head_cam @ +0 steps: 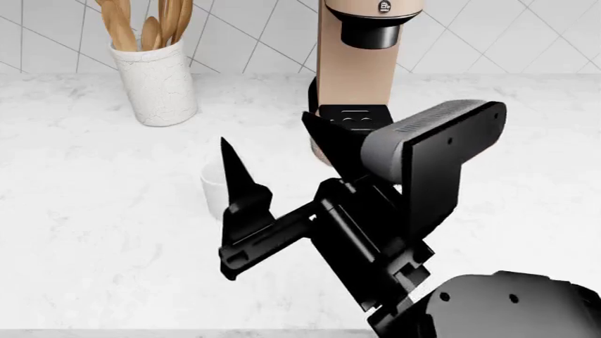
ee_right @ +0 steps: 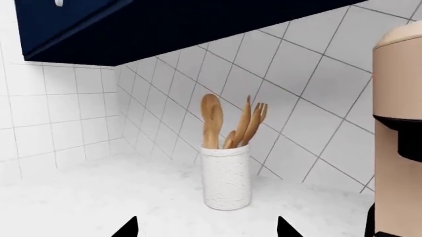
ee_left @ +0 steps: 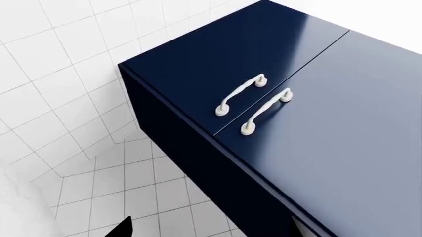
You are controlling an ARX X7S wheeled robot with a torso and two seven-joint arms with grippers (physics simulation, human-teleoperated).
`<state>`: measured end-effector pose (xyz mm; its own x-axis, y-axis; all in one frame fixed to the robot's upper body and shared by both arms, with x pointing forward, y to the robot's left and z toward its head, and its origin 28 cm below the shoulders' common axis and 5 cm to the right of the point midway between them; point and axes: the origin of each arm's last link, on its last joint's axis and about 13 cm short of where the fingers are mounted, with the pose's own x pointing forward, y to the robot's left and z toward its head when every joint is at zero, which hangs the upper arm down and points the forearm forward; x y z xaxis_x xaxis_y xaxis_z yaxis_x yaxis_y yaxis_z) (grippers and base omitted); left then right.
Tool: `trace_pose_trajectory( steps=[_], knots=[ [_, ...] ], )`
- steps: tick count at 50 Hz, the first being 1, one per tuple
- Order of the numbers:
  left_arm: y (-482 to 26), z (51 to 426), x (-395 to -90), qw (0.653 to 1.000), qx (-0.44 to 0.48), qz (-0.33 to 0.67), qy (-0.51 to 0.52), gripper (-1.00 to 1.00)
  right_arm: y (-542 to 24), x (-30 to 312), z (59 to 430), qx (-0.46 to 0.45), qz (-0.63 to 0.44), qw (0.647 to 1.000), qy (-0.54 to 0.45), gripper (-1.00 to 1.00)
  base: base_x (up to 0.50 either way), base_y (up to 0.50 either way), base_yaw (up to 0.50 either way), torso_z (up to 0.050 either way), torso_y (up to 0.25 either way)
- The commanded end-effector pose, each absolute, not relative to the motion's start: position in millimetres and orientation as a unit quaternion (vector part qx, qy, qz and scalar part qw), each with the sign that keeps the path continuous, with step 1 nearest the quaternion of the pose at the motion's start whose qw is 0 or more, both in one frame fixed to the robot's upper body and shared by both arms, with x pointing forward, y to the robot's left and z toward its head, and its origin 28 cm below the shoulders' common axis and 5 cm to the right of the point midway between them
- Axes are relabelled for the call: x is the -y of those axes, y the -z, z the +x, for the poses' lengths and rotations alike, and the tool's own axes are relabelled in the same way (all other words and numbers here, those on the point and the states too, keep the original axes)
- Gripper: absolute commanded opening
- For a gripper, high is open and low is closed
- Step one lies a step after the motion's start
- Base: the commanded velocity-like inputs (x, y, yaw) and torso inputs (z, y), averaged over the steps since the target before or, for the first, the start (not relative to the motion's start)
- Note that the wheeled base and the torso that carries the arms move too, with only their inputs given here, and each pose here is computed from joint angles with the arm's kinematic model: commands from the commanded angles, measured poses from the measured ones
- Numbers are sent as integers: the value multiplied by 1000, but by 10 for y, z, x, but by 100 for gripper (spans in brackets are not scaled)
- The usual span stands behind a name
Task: Pick the mug from under the coffee machine dispenser and place it on the counter.
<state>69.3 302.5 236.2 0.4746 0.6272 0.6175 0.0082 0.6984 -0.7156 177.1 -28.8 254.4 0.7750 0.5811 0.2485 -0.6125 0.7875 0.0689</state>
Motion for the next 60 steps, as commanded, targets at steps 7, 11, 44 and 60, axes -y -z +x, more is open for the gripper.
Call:
trace_pose_trajectory(
  steps=[7, 11, 44, 60],
  knots=[
    [-2365, 688, -3014, 792, 474, -333, -193, 100, -2585, 305, 1600, 170, 51, 942, -285, 100, 0, 0, 0, 0, 0],
    [-2369, 688, -3008, 793, 475, -332, -191, 100, -2565, 297, 1584, 178, 46, 944, -275, 100, 0, 0, 0, 0, 0],
    [-2387, 677, -2998, 793, 477, -331, -187, 100, -2576, 317, 1541, 267, -2, 948, -174, 100, 0, 0, 0, 0, 0],
    [-2389, 678, -3003, 792, 477, -331, -187, 100, -2581, 314, 1540, 290, -11, 945, -151, 100, 0, 0, 0, 0, 0]
  ],
)
